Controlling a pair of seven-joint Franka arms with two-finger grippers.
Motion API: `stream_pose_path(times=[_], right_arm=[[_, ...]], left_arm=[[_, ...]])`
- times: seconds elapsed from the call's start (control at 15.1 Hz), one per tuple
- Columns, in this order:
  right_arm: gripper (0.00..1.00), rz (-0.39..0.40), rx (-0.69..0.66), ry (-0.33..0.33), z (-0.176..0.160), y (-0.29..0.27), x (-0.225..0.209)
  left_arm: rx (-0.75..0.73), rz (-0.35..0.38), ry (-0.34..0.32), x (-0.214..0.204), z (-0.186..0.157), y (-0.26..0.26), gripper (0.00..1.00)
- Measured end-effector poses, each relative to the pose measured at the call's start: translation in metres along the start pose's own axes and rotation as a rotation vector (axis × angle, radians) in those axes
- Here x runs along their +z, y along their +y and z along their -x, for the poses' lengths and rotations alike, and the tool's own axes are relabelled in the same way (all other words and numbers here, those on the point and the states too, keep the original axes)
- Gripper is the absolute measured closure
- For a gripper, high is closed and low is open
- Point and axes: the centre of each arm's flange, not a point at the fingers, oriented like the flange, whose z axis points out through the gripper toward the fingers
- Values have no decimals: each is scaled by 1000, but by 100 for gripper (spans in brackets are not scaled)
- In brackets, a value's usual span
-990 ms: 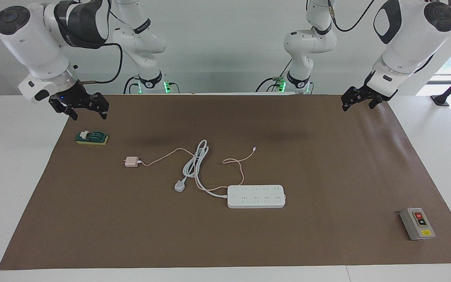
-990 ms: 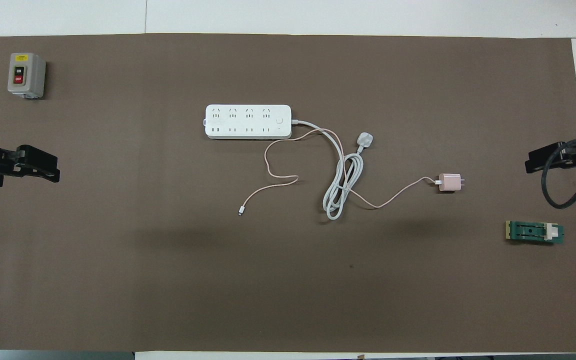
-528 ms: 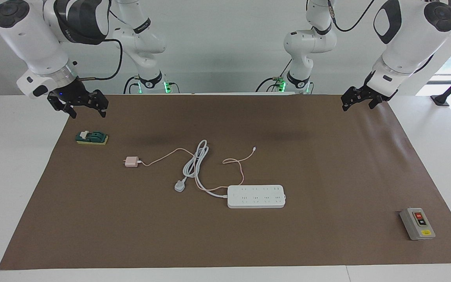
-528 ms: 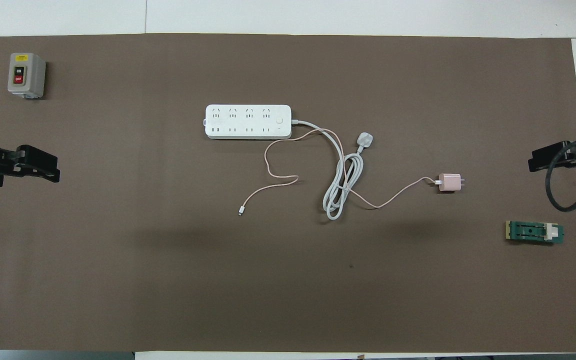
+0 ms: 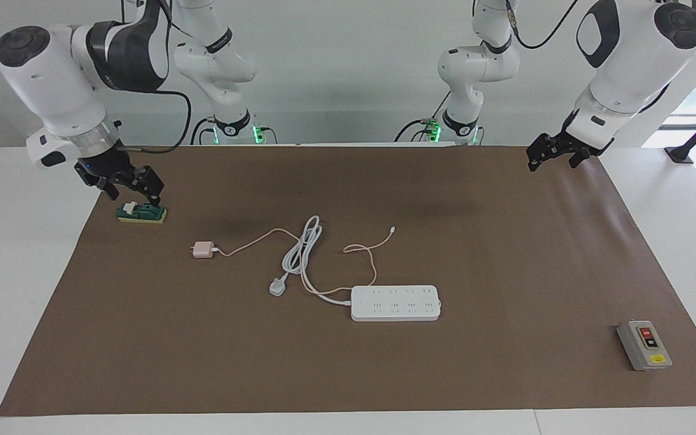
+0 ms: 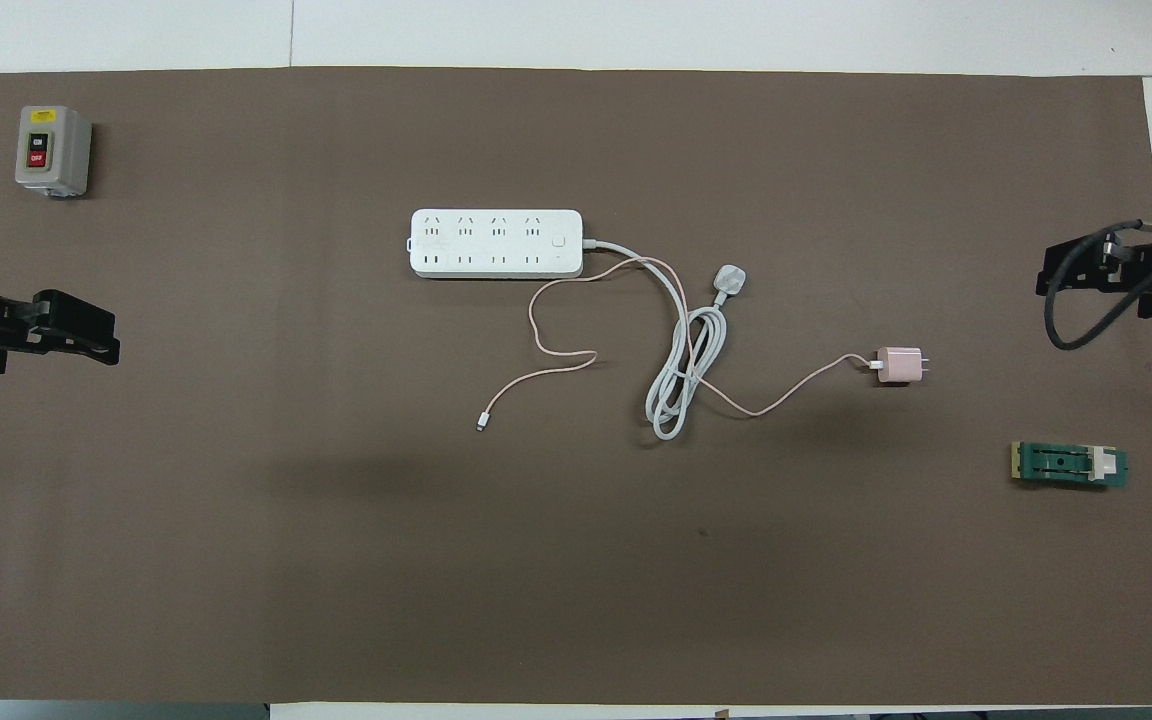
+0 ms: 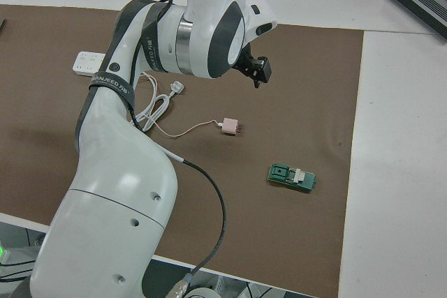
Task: Plug charger into power strip
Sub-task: 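Reach the right gripper down to the pink charger head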
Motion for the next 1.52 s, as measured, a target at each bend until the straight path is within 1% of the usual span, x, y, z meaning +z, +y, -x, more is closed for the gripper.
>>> stream_pose_path(times=[0.26,0.4,0.59,0.73,0.86,0.99,1.12,1.25,1.39,1.52], right_arm=[[0,-15,469,15,-12,-19,27],[0,-9,599,-5,-11,-24,44],[0,-8,787,-76,-11,-25,77],[0,-23,900,-133,-13,-26,95],[0,-57,1003,-167,-16,-26,107],[0,-80,1064,-186,-17,-22,118],[0,-80,1089,-203,-18,-15,129],[0,-69,1104,-223,-20,-7,142],[0,-80,1112,-246,-24,-5,157],[0,-89,1101,-254,-25,-5,172]], left_arm=[[0,0,0,0,0,0,0],[0,0,0,0,0,0,0],[0,0,0,0,0,0,0],[0,0,0,0,0,0,0],[0,0,0,0,0,0,0],[0,0,0,0,0,0,0],[0,0,0,0,0,0,0],[0,0,0,0,0,0,0],[0,0,0,0,0,0,0],[0,0,0,0,0,0,0]])
